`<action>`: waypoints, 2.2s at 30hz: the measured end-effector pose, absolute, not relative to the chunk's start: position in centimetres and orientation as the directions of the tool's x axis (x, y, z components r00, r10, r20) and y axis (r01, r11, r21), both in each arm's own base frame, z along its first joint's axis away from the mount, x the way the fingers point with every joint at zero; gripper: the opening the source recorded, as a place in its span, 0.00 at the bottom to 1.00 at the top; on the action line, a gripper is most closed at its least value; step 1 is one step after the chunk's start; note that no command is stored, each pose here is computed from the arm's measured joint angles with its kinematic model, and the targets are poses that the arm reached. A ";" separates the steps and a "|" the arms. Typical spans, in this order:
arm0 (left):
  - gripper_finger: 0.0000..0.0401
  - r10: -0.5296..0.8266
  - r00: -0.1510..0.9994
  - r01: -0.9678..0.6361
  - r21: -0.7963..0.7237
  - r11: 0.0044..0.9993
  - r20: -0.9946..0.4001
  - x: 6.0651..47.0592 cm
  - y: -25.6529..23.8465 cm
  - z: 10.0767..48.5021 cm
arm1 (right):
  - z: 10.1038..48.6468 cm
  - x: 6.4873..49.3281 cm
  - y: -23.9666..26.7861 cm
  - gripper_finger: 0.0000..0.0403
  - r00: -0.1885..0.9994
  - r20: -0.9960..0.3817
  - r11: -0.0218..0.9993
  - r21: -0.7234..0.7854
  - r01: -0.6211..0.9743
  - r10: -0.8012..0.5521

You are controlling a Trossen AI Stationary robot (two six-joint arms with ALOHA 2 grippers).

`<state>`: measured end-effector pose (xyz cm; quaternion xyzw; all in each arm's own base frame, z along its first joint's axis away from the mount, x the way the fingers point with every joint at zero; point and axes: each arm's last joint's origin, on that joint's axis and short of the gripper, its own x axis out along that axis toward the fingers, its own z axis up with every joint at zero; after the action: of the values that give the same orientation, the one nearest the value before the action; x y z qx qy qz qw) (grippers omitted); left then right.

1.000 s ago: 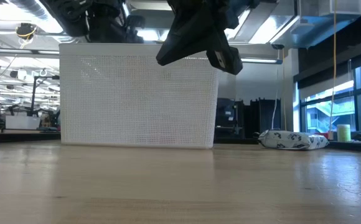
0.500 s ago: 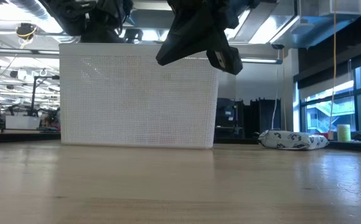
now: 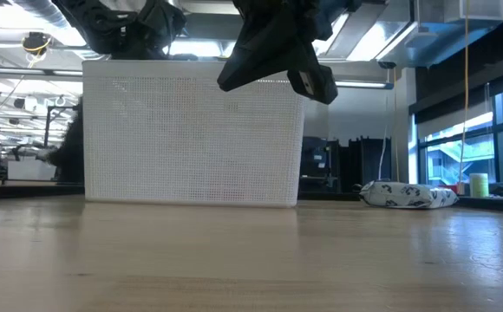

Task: Pick & place medical supplies in basket/bin
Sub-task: Put the bottom mailer bag into the white bin, then put the mailer bag into the white bin

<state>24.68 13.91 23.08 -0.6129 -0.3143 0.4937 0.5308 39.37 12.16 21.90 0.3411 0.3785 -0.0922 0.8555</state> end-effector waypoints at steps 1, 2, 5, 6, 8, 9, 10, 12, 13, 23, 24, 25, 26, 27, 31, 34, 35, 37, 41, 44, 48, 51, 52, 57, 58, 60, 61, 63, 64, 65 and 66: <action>0.28 0.910 0.316 -0.138 -0.961 -0.238 -0.270 24.7 13.9 23.1 | 21.9 39.4 12.1 0.01 0.697 -0.711 0.750 0.514 0.417 0.100; 0.30 0.910 0.317 -0.136 -0.962 -0.236 -0.268 24.7 13.9 23.1 | 21.9 39.4 12.1 0.01 0.697 -0.711 0.750 0.514 0.417 0.099; 0.36 0.913 0.318 -0.115 -0.966 -0.232 -0.257 24.7 13.9 23.3 | 21.9 39.4 12.1 0.01 0.697 -0.710 0.750 0.514 0.416 0.100; 0.37 0.913 0.317 -0.114 -0.966 -0.231 -0.256 24.7 13.9 23.3 | 21.9 39.4 12.1 0.01 0.697 -0.711 0.750 0.513 0.416 0.099; 0.40 0.915 0.314 -0.113 -0.967 -0.230 -0.255 24.7 14.0 23.3 | 21.9 39.4 12.1 0.01 0.697 -0.711 0.750 0.513 0.416 0.099; 0.41 0.915 0.315 -0.108 -0.967 -0.229 -0.251 24.7 14.0 23.3 | 21.9 39.4 12.1 0.01 0.697 -0.710 0.750 0.513 0.416 0.099; 0.42 0.915 0.318 -0.102 -0.969 -0.227 -0.248 24.8 14.0 23.4 | 21.9 39.4 12.1 0.01 0.697 -0.710 0.750 0.513 0.416 0.099; 0.43 0.915 0.328 -0.088 -0.972 -0.220 -0.237 24.8 14.0 23.5 | 21.9 39.4 12.1 0.01 0.697 -0.710 0.750 0.514 0.416 0.100; 0.44 0.913 0.337 -0.077 -0.973 -0.216 -0.230 24.9 14.0 23.6 | 21.9 39.4 12.1 0.01 0.697 -0.710 0.750 0.513 0.416 0.099; 0.44 0.859 0.512 0.040 -0.999 -0.014 0.008 25.8 13.9 26.5 | 21.9 39.4 12.1 0.01 0.697 -0.710 0.765 0.503 0.402 0.100; 0.44 0.839 0.539 0.073 -0.997 0.038 0.072 25.8 13.7 27.2 | 22.0 39.4 12.1 0.01 0.698 -0.709 0.767 0.502 0.400 0.100; 0.44 0.816 0.561 0.108 -0.990 0.091 0.136 25.9 13.5 27.9 | 22.2 39.3 12.0 0.01 0.698 -0.709 0.768 0.501 0.399 0.100; 0.44 0.789 0.579 0.154 -0.978 0.143 0.207 25.9 13.3 28.6 | 22.5 39.1 12.0 0.01 0.699 -0.708 0.770 0.500 0.396 0.100; 0.43 0.756 0.592 0.206 -0.959 0.195 0.281 25.8 13.1 29.3 | 23.0 39.0 11.9 0.01 0.708 -0.699 0.777 0.501 0.382 0.103; 0.42 0.559 0.615 0.370 -0.830 0.418 0.556 25.1 11.8 32.1 | 24.7 37.9 11.6 0.01 0.710 -0.696 0.805 0.478 0.352 0.103; 0.39 0.335 0.660 0.447 -0.710 0.544 0.673 24.3 10.7 33.6 | 25.9 37.1 11.3 0.01 0.705 -0.702 0.810 0.470 0.350 0.102; 0.37 0.250 0.687 0.464 -0.676 0.572 0.682 24.1 10.3 34.0 | 26.3 36.7 11.3 0.01 0.703 -0.703 0.804 0.478 0.353 0.110; 0.35 0.068 0.737 0.496 -0.607 0.621 0.672 23.6 9.5 34.6 | 27.0 36.0 11.2 0.01 0.676 -0.718 0.781 0.514 0.354 0.165; 0.31 -0.322 0.765 0.605 -0.453 0.655 0.558 22.8 7.4 35.3 | 27.9 34.3 11.1 0.01 0.584 -0.760 0.751 0.556 0.357 0.285; 0.28 -0.577 0.714 0.700 -0.412 0.583 0.396 22.4 5.6 35.2 | 28.7 32.9 11.0 0.01 0.497 -0.779 0.718 0.589 0.371 0.382; 0.24 -0.749 0.617 0.753 -0.457 0.473 0.241 22.3 3.4 34.6 | 29.2 30.8 11.1 0.01 0.337 -0.791 0.644 0.612 0.459 0.511; 0.22 -0.789 0.588 0.741 -0.508 0.439 0.178 22.3 2.1 34.0 | 29.5 29.0 11.0 0.01 0.234 -0.834 0.638 0.536 0.552 0.499; 0.21 -0.790 0.591 0.732 -0.519 0.442 0.161 22.3 1.8 33.8 | 29.6 28.3 10.9 0.01 0.209 -0.854 0.643 0.500 0.581 0.476; 0.18 -0.758 0.643 0.673 -0.551 0.494 0.107 21.8 0.9 33.2 | 30.4 25.9 9.9 0.01 0.153 -0.930 0.630 0.340 0.698 0.333; 0.17 -0.745 0.660 0.658 -0.553 0.512 0.096 21.6 0.9 33.2 | 30.6 25.7 9.7 0.01 0.162 -0.938 0.624 0.327 0.710 0.306; 0.17 -0.707 0.704 0.611 -0.558 0.562 0.060 21.2 0.7 32.9 | 31.0 25.3 9.4 0.01 0.198 -0.944 0.622 0.324 0.713 0.265; 0.16 -0.684 0.729 0.582 -0.557 0.593 0.034 20.9 0.6 32.7 | 31.2 25.3 9.2 0.01 0.215 -0.946 0.620 0.323 0.715 0.244; 0.16 -0.618 0.785 0.499 -0.549 0.670 -0.040 20.4 0.5 32.0 | 31.5 25.1 8.7 0.01 0.240 -0.945 0.612 0.325 0.721 0.220; 0.16 -0.574 0.814 0.446 -0.542 0.713 -0.086 20.1 0.4 31.7 | 31.7 25.1 8.3 0.02 0.253 -0.946 0.604 0.324 0.728 0.203; 0.16 -0.523 0.841 0.387 -0.526 0.757 -0.134 19.9 0.4 31.3 | 31.8 25.1 7.9 0.02 0.263 -0.947 0.598 0.319 0.735 0.182; 0.16 -0.475 0.861 0.330 -0.510 0.794 -0.182 19.6 0.3 30.9 | 31.9 25.0 7.4 0.02 0.267 -0.950 0.594 0.308 0.743 0.160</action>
<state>19.60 0.33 30.91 -0.2379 0.1522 -0.2153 0.9348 25.02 7.41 31.90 0.3977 0.5674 -0.2115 0.6893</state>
